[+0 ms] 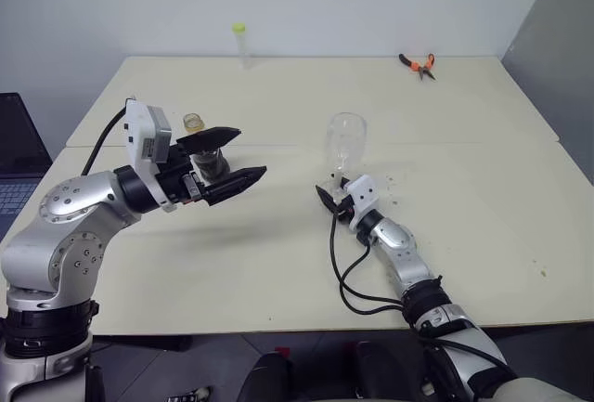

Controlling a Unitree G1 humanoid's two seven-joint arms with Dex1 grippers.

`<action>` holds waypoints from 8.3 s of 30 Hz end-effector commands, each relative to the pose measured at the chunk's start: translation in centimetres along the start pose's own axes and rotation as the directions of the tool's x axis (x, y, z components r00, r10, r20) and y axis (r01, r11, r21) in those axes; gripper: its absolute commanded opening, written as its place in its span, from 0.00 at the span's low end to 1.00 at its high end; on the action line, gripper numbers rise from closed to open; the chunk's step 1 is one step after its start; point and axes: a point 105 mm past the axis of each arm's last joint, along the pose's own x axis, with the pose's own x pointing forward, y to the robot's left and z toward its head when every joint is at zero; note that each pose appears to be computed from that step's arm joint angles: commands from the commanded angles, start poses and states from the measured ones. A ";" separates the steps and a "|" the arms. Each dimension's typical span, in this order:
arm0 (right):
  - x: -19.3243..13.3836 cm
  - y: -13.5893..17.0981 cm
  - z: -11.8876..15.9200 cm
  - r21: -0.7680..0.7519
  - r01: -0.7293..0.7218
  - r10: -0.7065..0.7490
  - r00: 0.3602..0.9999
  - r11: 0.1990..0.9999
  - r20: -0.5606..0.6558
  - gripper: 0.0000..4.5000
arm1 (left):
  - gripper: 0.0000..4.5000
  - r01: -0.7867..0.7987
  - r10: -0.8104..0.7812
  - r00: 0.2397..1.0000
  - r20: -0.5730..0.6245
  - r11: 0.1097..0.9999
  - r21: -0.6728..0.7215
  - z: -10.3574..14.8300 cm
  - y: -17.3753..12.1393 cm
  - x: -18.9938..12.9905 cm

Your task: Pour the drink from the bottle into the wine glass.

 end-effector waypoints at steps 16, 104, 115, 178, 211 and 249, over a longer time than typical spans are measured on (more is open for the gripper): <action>-1.1 -1.0 -1.3 -0.009 0.021 -0.022 0.998 1.000 -0.064 0.99 | 1.00 0.029 -0.031 0.999 0.019 0.997 0.074 1.6 -0.5 -0.5; -13.1 2.0 15.3 0.030 -0.428 0.429 0.903 0.903 -0.029 1.00 | 0.81 -0.710 0.707 0.704 -0.063 0.704 -0.029 -11.4 12.7 2.2; -12.8 1.8 15.7 0.021 -0.408 0.408 0.913 0.913 -0.006 1.00 | 0.30 -0.685 0.690 0.724 0.028 0.722 -0.097 -9.6 13.0 2.8; -7.8 -1.4 15.9 -0.016 -0.022 0.025 0.984 1.000 0.178 1.00 | 0.21 0.002 0.089 0.995 -0.036 0.352 0.936 1.5 7.0 15.1; -7.6 -0.3 14.6 -0.011 -0.053 0.054 0.993 0.999 0.107 1.00 | 0.21 -0.002 0.106 0.994 -0.012 0.134 0.991 2.9 7.4 15.1; -7.6 0.0 14.1 0.003 -0.073 0.072 0.993 0.997 0.092 1.00 | 0.20 -0.017 0.135 0.991 0.010 0.052 0.999 3.5 8.1 14.7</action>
